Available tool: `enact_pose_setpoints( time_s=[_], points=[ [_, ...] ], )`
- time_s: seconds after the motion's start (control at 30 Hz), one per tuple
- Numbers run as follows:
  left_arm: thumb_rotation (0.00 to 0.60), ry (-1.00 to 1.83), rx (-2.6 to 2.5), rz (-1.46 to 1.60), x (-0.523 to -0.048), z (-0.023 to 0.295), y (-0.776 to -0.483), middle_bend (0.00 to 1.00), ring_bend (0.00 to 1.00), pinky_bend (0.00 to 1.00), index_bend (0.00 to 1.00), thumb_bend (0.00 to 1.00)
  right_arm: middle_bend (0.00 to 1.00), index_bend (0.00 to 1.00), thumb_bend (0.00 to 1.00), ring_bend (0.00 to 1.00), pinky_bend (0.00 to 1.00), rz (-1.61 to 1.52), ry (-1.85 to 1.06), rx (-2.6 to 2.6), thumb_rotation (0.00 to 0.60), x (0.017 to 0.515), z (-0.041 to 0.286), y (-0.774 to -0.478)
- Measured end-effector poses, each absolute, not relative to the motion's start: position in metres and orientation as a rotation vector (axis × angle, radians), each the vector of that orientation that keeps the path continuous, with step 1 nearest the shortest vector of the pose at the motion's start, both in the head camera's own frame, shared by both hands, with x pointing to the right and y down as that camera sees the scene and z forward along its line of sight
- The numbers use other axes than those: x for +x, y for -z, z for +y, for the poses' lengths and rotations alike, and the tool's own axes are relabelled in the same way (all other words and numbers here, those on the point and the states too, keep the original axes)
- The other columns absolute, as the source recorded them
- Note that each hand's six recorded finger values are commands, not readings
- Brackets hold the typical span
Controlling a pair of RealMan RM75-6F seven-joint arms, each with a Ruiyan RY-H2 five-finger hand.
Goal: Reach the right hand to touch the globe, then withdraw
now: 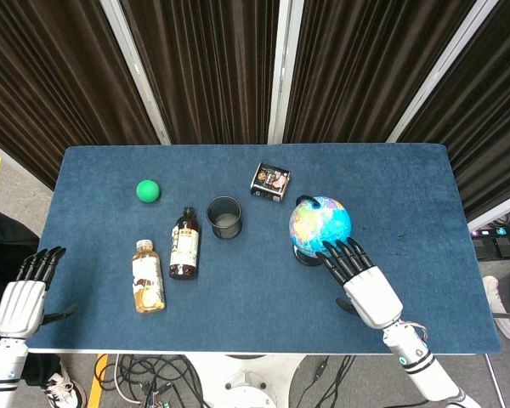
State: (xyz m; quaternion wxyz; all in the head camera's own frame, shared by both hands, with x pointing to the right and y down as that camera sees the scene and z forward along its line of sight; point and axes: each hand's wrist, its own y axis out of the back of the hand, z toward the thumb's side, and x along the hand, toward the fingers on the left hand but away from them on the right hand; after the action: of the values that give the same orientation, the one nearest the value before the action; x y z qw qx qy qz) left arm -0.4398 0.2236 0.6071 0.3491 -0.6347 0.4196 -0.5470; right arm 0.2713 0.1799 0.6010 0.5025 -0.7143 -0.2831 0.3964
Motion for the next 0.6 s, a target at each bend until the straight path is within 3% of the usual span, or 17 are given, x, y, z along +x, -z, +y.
enact_pose_setpoints(
  time_s=[0.6],
  points=[
    [0.600,1.418,-1.645,1.080,-0.437,0.223,-0.607,0.08,0.04,0.11,0.07,0.08,0.00,0.00,0.00,0.00,0.00,-0.767,-1.122,-1.682,0.600,0.313,0.150,-0.617]
  ],
)
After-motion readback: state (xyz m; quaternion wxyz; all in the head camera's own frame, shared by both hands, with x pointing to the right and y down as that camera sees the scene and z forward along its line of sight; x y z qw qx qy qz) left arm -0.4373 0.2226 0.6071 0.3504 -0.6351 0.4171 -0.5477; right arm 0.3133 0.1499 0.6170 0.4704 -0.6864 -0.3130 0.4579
